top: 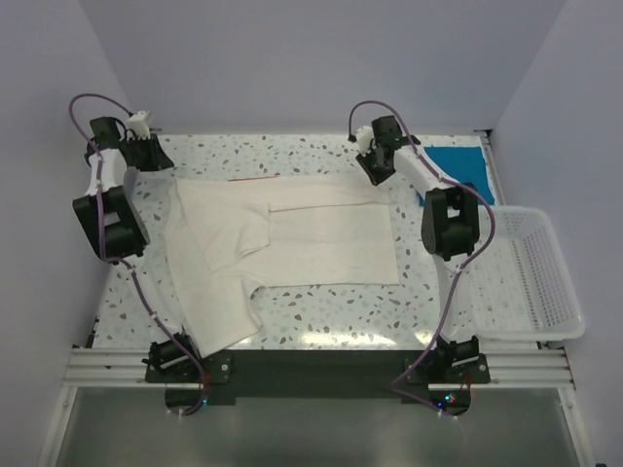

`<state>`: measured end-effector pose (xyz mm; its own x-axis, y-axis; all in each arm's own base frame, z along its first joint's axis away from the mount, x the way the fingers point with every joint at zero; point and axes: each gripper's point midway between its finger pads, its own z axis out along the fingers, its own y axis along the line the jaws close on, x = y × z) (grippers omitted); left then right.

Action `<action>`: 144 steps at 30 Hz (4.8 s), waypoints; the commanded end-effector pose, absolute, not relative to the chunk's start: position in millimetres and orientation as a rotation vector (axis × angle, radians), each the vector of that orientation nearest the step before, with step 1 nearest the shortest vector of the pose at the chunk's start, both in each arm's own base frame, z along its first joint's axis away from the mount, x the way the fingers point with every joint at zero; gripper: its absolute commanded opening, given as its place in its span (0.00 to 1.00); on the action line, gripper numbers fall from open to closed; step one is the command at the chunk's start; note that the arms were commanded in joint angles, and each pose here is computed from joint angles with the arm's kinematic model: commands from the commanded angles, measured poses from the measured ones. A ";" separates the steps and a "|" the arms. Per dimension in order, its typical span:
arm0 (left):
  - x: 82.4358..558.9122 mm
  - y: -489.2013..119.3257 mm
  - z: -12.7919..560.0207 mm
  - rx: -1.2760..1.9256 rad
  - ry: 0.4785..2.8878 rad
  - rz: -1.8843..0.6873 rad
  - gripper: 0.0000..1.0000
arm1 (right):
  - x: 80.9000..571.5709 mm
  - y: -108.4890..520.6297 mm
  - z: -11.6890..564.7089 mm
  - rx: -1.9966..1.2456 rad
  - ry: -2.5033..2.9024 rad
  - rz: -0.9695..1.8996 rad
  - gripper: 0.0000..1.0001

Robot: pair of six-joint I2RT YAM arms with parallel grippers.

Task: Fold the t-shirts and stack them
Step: Fold the tshirt

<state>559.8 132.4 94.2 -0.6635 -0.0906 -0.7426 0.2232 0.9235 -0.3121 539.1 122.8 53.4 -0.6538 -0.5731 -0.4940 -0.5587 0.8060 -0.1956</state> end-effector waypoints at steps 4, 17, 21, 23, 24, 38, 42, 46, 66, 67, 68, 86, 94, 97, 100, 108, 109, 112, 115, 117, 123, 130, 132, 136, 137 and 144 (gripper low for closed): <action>522.6 93.8 74.7 0.199 2.365 -0.548 0.23 | 530.0 137.4 60.4 -0.966 2.419 -0.015 0.25; 508.7 114.0 0.4 0.075 2.573 -0.417 0.22 | 567.5 105.0 4.5 -1.044 2.418 -0.359 0.22; 529.2 109.5 10.3 0.117 2.525 -0.495 0.34 | 590.3 114.8 21.9 -0.996 2.362 -0.352 0.27; 537.8 106.6 40.4 0.189 2.455 -0.503 0.39 | 595.4 120.3 41.9 -0.981 2.323 -0.332 0.31; 536.9 104.4 54.0 0.218 2.429 -0.509 0.42 | 595.2 127.3 70.3 -0.972 2.278 -0.285 0.39; 318.6 38.3 149.6 1.028 2.345 -0.598 0.73 | 376.3 138.1 155.8 -1.521 2.329 0.213 0.86; 259.3 32.4 125.2 1.161 2.410 -0.570 0.68 | 323.7 127.5 128.8 -1.672 2.328 0.157 0.74; 221.0 26.6 108.3 1.223 2.465 -0.557 0.65 | 291.7 118.9 97.2 -1.793 2.304 0.065 0.55; 201.0 33.4 70.0 1.173 2.600 -0.471 0.62 | 282.9 108.2 26.1 -1.868 2.301 -0.010 0.43; 202.0 33.1 69.5 1.170 2.603 -0.478 0.62 | 278.7 105.7 21.7 -1.880 2.307 -0.008 0.43; 202.3 33.6 69.3 1.170 2.604 -0.481 0.62 | 277.8 105.0 19.1 -1.881 2.311 -0.009 0.43; 200.0 30.3 57.8 1.514 2.403 -0.330 0.54 | 270.7 96.4 -6.2 -1.886 2.369 -0.051 0.00; 193.1 31.1 17.5 1.624 2.431 -0.226 0.57 | 272.1 98.6 -1.5 -1.875 2.380 -0.040 0.00; 187.0 35.4 3.7 1.649 2.454 -0.183 0.60 | 273.2 98.9 -0.8 -1.873 2.378 -0.044 0.00; 177.4 40.1 -11.8 1.678 2.476 -0.140 0.55 | 273.5 99.7 -0.8 -1.874 2.382 -0.038 0.00; 173.8 34.6 -13.2 1.685 2.478 -0.203 0.10 | 273.7 104.1 6.8 -1.865 2.380 -0.007 0.00; 176.4 34.2 -8.1 1.684 2.471 -0.207 0.07 | 275.2 104.7 10.4 -1.860 2.375 -0.002 0.00; 188.0 29.8 16.3 1.673 2.431 -0.240 0.00 | 277.3 105.6 27.4 -1.825 2.362 0.032 0.00; 189.5 25.1 41.1 1.650 2.420 -0.316 0.00 | 277.4 101.8 43.0 -1.802 2.357 0.053 0.00; 195.8 26.4 54.8 1.626 2.405 -0.320 0.00 | 274.9 98.0 53.1 -1.787 2.352 0.068 0.00; 191.5 36.1 76.2 1.567 2.410 -0.324 0.00 | 260.8 91.9 63.3 -1.787 2.349 0.084 0.00; 175.5 45.4 95.3 1.548 2.422 -0.368 0.00 | 239.6 87.0 77.5 -1.819 2.350 0.128 0.00; 185.6 47.5 106.0 1.518 2.404 -0.327 0.00 | 238.1 86.3 81.9 -1.832 2.345 0.134 0.00; 218.3 50.7 123.7 1.439 2.384 -0.325 0.00 | 254.8 86.3 90.5 -1.816 2.345 0.134 0.00; 235.5 55.3 129.1 1.411 2.385 -0.327 0.00 | 257.1 85.6 86.0 -1.835 2.367 0.148 0.00; 303.7 63.9 142.5 1.270 2.366 -0.323 0.00 | 308.8 93.6 99.3 -1.850 2.337 0.119 0.00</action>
<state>280.1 64.7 133.1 -0.4597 0.7770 -0.4300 0.8630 0.5051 -0.0097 293.3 92.9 89.4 -0.2536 -0.9507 -0.1786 -0.9637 0.2642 -0.0382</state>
